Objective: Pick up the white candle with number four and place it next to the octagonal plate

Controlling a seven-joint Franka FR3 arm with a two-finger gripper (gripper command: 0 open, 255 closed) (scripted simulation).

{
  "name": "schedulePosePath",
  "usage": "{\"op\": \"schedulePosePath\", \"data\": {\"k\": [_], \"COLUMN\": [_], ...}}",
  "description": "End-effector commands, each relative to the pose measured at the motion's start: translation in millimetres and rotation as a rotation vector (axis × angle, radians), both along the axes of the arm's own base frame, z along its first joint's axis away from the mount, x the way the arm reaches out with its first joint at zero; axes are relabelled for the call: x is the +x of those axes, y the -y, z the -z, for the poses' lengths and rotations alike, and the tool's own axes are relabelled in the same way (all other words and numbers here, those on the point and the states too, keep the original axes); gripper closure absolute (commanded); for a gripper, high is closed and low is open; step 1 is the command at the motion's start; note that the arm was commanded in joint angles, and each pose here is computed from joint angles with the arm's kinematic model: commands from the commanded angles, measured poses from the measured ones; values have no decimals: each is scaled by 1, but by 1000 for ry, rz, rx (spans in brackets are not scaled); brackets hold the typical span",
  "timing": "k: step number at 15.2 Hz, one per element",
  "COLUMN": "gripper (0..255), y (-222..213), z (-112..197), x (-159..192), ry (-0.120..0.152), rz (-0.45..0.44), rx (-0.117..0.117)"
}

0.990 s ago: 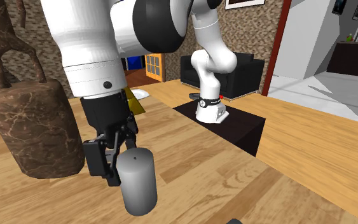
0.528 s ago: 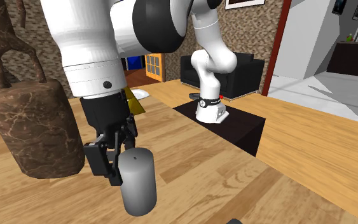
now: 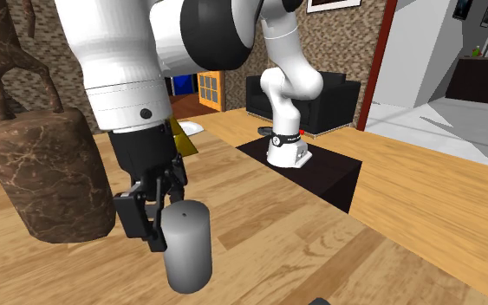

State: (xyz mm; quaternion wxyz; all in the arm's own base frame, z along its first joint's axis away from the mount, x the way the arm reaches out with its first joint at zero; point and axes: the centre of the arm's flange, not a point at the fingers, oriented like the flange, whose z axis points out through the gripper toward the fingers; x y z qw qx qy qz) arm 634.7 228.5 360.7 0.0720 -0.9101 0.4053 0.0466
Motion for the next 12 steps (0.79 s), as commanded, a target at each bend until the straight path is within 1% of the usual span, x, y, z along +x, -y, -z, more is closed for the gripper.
{"op": "schedulePosePath", "data": {"k": [1, 12], "gripper": [255, 255], "y": [-1, -1], "z": [-8, -66], "x": [0, 0], "ry": [0, 0], "rz": [-1, -1], "rx": [0, 0]}}
